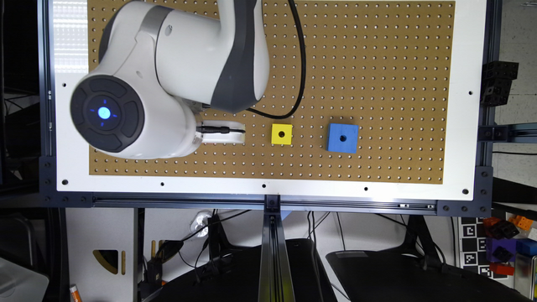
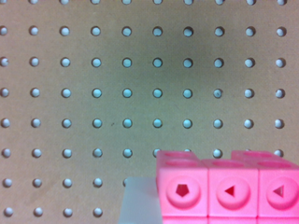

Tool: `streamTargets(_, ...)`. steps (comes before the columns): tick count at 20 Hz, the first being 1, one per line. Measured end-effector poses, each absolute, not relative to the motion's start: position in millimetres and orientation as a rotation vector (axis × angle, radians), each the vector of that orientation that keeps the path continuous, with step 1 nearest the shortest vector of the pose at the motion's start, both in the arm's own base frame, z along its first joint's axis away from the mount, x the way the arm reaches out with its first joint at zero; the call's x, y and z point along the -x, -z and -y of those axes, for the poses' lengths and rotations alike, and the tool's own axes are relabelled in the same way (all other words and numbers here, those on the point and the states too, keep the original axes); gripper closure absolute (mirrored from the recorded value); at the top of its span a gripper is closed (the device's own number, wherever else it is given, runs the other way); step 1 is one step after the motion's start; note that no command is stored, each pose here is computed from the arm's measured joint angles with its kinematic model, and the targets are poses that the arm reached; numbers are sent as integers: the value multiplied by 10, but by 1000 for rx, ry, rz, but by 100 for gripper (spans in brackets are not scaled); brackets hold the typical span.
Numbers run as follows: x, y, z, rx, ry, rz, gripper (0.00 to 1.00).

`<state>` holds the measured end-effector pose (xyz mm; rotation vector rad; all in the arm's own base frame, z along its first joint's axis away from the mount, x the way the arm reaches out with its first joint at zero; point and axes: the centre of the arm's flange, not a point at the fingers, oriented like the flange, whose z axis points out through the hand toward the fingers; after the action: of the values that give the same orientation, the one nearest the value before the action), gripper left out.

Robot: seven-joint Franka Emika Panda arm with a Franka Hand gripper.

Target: Pick up pink block.

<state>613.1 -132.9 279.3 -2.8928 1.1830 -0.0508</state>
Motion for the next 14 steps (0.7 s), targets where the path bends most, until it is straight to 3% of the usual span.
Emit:
streamTargets(3, -6103, -3006, 1322, 2895, 47, -1183, 100)
streamTargets(7, -6096, -3010, 1321, 2895, 44, -1184, 100)
streamTargets(10, -6098, -3176, 1321, 2894, 63, -1183, 100)
streamTargets(14, -6034, -3519, 1306, 2896, 65, -1183, 100)
